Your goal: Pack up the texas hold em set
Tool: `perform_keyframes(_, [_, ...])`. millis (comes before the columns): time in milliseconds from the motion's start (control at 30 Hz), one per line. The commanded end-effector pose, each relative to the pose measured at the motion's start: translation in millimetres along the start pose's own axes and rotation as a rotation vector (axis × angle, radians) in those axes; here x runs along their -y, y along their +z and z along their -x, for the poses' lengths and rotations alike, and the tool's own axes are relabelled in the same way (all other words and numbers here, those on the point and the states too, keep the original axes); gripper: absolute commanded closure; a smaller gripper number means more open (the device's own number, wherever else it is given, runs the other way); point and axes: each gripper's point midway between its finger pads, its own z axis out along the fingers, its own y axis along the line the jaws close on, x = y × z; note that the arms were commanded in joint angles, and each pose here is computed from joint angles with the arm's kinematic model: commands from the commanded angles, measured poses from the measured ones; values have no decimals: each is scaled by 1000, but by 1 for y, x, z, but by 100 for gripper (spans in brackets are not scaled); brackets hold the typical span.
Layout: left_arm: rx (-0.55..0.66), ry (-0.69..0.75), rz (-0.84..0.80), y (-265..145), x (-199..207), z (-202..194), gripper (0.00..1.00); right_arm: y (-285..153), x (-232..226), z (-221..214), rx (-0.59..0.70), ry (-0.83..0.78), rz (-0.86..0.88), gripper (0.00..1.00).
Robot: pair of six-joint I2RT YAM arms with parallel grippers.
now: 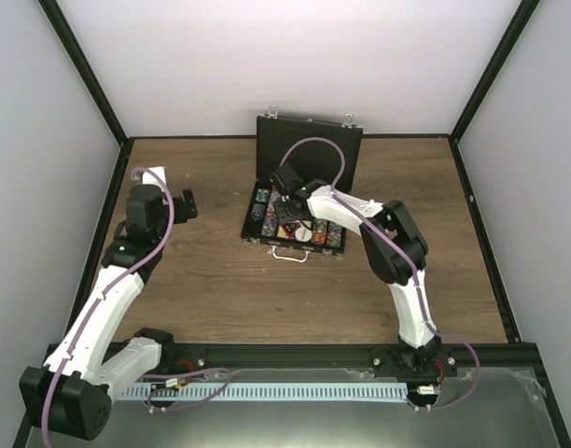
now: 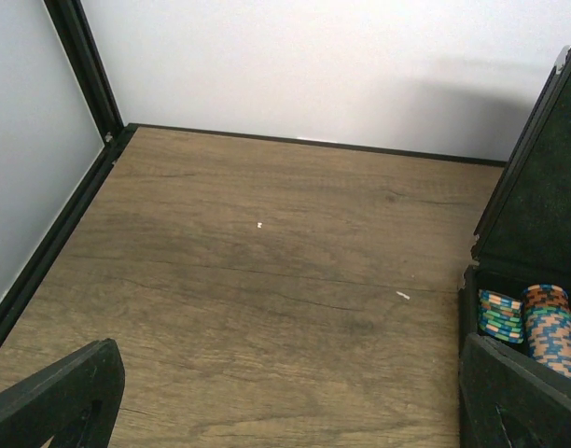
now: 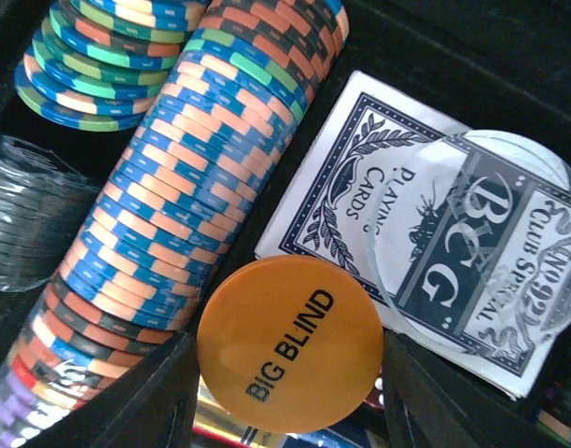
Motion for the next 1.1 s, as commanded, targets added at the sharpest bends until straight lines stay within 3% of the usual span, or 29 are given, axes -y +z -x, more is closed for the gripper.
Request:
perform_keyframes(0, [9,6,-6,0,3,3,0,2,-2,19,42,12,11,43])
perform_keyframes(233, [7,6,-8,0,3,3,0,-9,6,22,61,23,-12,24])
perform_keyframes(500, [12,6,-4,-1,2,4,0,-78,13,38,198,27,34,2])
perform_keyframes(733, [25,6,-13,-5,3,7,0,-138,61,48,324,125,105,0])
perform_keyframes(1067, [-14,15,-17,5,6,0,0,-133,192,46,454,410,305,0])
